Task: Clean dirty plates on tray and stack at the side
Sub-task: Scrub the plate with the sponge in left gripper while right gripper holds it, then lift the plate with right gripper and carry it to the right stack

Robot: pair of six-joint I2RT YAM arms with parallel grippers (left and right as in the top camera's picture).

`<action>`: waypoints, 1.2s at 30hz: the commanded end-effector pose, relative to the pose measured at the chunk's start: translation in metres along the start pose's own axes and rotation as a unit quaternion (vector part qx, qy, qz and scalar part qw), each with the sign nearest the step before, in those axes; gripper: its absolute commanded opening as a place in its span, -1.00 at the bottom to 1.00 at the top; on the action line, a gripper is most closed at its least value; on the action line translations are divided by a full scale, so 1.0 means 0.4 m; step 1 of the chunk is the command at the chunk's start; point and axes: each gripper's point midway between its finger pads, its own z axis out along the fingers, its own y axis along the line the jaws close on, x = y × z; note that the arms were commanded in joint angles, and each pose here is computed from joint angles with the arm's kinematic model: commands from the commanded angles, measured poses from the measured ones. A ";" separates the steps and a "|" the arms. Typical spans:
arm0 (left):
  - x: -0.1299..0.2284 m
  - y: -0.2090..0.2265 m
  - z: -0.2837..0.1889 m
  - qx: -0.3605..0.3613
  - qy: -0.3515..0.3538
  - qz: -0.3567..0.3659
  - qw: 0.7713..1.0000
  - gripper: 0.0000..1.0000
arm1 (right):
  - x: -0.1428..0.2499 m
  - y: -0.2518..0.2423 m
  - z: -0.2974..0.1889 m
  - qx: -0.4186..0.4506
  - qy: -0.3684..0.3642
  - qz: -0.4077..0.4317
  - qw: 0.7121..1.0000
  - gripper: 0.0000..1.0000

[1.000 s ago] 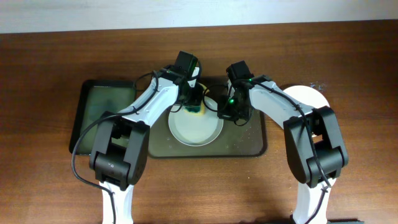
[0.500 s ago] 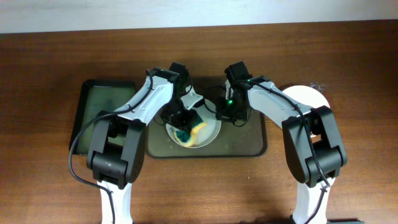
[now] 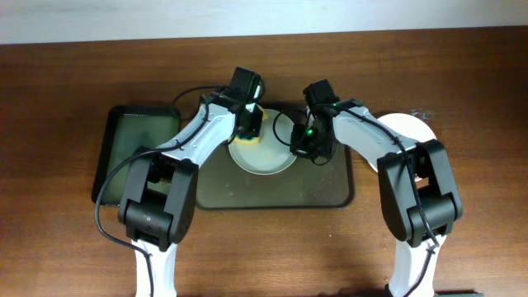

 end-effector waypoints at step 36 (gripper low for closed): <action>-0.035 0.121 -0.200 -0.110 0.073 -0.031 0.991 -1.00 | 0.034 -0.021 0.013 0.027 0.018 -0.014 0.999 -0.92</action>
